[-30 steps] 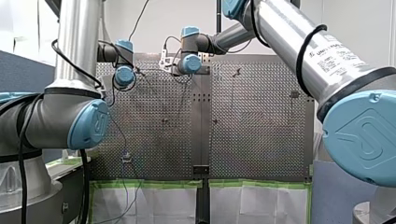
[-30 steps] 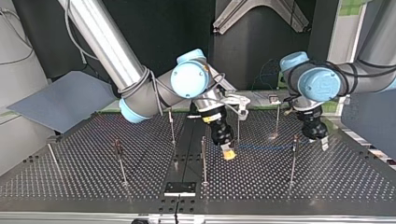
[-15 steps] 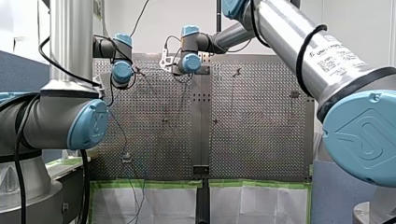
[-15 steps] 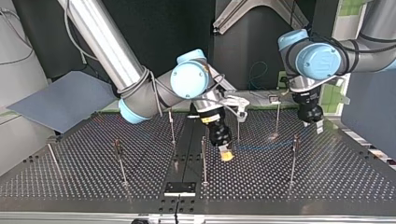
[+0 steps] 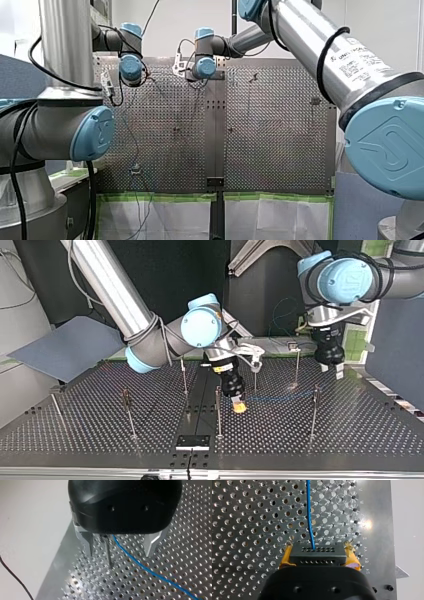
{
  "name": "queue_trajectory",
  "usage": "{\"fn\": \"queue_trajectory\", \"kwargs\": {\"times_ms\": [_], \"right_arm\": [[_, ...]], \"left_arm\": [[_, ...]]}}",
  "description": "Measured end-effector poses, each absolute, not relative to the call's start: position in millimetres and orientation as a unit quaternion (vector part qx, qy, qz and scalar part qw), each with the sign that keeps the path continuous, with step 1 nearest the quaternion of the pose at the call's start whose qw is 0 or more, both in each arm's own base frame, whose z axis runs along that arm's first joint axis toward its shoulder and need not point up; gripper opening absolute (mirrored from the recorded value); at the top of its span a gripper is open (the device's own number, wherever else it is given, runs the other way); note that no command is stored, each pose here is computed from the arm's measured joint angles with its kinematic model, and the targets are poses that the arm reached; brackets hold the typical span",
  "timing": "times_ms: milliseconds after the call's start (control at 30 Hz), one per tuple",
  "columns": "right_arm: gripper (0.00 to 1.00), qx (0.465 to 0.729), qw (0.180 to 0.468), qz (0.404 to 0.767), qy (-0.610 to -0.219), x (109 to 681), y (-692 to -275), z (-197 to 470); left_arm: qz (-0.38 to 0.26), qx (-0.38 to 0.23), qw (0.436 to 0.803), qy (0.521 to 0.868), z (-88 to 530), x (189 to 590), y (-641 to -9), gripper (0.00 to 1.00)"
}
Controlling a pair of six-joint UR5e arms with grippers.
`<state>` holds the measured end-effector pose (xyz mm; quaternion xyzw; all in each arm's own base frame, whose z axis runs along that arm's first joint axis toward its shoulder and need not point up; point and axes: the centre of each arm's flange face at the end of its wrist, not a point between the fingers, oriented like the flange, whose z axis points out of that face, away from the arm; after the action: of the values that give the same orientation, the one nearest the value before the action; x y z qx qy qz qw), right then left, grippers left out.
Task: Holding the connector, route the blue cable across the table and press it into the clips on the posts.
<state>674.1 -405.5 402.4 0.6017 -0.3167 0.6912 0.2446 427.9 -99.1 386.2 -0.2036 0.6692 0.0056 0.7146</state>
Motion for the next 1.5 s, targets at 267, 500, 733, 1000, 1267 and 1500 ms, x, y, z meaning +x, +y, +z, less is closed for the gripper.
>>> {"fn": "queue_trajectory", "kwargs": {"times_ms": [267,500,733,1000,1267,1500], "right_arm": [[0.00,0.602,0.244,0.690,-0.318,674,-406,401],[0.00,0.602,0.244,0.690,-0.318,674,-407,401],[0.00,0.603,0.245,0.689,-0.319,673,-408,400],[0.00,0.603,0.245,0.689,-0.319,673,-409,398],[0.00,0.603,0.246,0.688,-0.319,673,-411,397],[0.00,0.604,0.246,0.687,-0.320,671,-414,396]], "left_arm": [[0.001,-0.168,0.724,0.669,408,408,-114,1.00],[-0.008,-0.116,0.726,0.678,406,410,-132,1.00],[-0.019,-0.079,0.736,0.673,405,421,-143,1.00],[-0.029,-0.069,0.743,0.665,410,439,-151,1.00],[-0.038,-0.063,0.743,0.665,412,454,-161,1.00],[-0.025,-0.070,0.743,0.665,414,470,-165,1.00]]}}
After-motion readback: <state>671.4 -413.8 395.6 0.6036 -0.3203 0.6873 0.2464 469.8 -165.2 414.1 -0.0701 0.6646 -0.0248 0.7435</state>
